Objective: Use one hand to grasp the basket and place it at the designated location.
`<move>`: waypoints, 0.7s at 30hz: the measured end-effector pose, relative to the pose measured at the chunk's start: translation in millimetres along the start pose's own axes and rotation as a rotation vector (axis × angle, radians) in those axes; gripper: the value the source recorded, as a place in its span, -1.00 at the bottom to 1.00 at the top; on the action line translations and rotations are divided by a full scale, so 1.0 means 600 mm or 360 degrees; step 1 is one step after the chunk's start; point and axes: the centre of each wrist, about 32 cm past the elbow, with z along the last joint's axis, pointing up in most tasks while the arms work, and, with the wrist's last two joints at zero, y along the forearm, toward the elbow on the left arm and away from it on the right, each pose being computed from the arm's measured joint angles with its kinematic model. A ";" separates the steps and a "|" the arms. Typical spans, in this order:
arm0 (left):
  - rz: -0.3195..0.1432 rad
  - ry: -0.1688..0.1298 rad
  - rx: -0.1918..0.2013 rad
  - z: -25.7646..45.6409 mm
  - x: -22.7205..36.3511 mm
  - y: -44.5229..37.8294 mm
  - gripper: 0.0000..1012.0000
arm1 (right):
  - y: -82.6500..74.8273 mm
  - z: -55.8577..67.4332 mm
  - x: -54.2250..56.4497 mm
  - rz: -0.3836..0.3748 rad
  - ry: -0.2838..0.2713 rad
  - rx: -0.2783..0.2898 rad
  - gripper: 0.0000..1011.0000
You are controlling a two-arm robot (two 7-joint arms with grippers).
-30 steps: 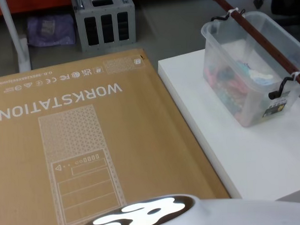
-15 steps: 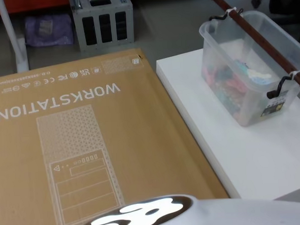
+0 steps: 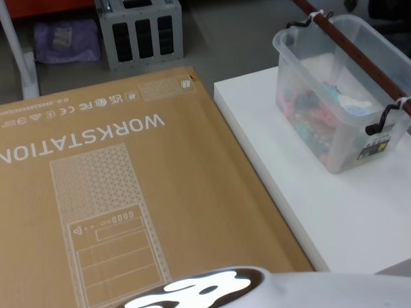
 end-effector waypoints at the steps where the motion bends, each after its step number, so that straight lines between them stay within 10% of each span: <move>1: 0.0000 0.0000 0.0000 0.000 0.0000 0.000 -1.00 | 0.001 -0.001 0.000 0.0002 -0.0001 0.0002 0.98; 21: 0.0000 0.0000 0.0000 0.000 0.0000 0.000 -1.00 | 0.049 -0.004 0.010 0.0142 -0.0048 0.0035 0.98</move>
